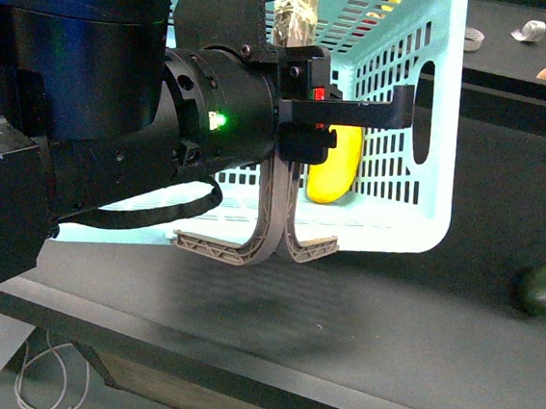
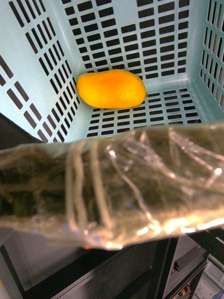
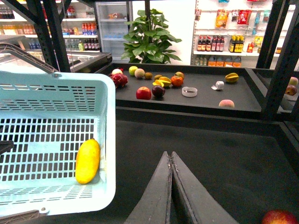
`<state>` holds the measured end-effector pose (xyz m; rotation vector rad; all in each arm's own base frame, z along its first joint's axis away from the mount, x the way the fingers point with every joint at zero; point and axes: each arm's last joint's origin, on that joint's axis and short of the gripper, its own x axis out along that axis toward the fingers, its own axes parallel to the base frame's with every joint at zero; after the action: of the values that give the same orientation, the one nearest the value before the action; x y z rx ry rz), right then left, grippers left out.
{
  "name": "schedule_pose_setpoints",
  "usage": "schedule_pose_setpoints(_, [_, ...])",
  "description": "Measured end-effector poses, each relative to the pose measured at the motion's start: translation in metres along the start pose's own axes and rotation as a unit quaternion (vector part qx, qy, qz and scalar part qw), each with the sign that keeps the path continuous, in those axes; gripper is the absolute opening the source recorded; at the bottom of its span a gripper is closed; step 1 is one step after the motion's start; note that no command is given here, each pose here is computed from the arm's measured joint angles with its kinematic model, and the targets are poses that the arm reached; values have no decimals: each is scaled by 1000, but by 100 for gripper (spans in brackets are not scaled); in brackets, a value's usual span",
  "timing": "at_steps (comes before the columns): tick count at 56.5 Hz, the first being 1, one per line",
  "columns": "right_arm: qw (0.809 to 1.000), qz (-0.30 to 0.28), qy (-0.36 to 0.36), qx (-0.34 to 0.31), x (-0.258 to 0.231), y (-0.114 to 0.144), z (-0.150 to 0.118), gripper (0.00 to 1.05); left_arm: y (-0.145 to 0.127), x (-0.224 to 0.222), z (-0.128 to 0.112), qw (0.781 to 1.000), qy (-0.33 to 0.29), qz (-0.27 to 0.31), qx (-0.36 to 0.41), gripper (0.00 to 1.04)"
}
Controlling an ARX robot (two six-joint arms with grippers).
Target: Pick mango with right arm and hold basket with left
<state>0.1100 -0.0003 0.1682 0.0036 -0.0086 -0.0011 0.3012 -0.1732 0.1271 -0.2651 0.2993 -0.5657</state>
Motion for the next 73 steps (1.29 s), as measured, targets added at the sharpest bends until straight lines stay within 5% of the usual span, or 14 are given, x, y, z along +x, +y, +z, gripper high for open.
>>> schedule_pose_setpoints(45, [1000, 2, 3, -3, -12, 0, -3, 2, 0, 0, 0, 1000, 0, 1, 0, 4])
schedule_pose_setpoints(73, [1000, 2, 3, -3, -12, 0, -3, 83, 0, 0, 0, 1000, 0, 1, 0, 4])
